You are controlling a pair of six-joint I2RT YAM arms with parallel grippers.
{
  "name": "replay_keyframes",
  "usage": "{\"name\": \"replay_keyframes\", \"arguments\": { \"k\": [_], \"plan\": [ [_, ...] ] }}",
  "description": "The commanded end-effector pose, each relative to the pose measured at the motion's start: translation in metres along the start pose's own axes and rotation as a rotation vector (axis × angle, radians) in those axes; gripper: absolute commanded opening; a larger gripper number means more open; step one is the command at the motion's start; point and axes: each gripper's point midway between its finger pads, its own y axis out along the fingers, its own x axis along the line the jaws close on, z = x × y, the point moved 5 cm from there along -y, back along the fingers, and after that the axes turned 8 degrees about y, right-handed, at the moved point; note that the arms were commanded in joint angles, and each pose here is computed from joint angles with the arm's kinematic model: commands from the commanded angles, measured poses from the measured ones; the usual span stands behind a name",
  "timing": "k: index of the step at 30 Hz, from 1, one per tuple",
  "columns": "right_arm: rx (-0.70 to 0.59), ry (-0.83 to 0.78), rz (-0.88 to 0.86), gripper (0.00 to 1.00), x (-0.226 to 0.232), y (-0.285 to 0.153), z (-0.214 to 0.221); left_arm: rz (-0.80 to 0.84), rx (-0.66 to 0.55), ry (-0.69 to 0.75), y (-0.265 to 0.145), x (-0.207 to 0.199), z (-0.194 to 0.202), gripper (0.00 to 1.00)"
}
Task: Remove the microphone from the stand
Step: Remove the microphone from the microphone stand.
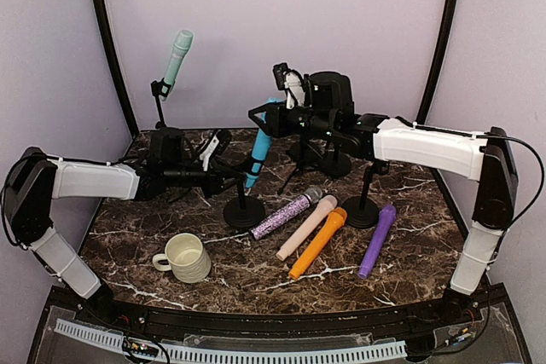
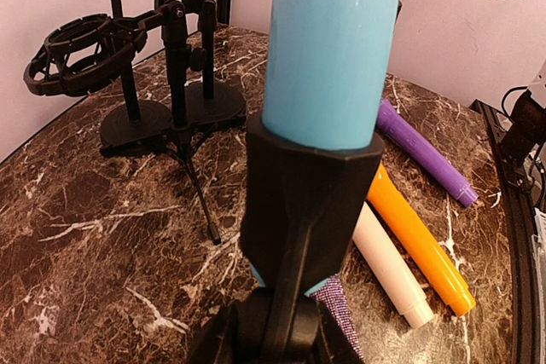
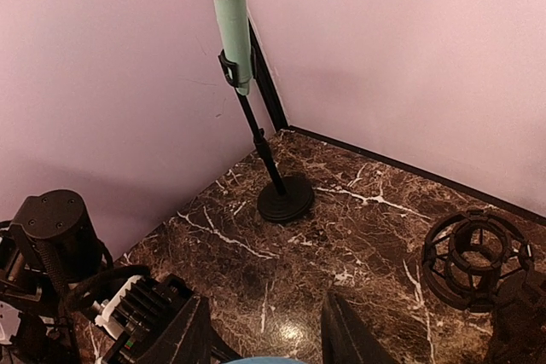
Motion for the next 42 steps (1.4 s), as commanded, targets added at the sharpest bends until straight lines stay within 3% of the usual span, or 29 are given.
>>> {"name": "replay_keyframes", "arguments": {
  "k": [1, 9, 25, 42],
  "plan": [
    [-0.055, 0.013, -0.086, 0.31, 0.02, 0.001, -0.012, -0.018, -0.086, 0.066, 0.005, 0.006, -0.02, 0.0],
    [-0.06, 0.013, -0.089, 0.27, 0.021, 0.001, -0.015, -0.048, -0.115, 0.097, 0.003, 0.012, -0.039, 0.0],
    [-0.053, 0.027, -0.084, 0.22, 0.018, 0.001, -0.008, 0.0, -0.075, 0.027, 0.02, 0.011, -0.011, 0.0],
    [-0.096, 0.015, -0.008, 0.11, 0.012, -0.041, -0.005, 0.088, -0.002, 0.017, 0.046, -0.014, 0.01, 0.0]
  ]
}}
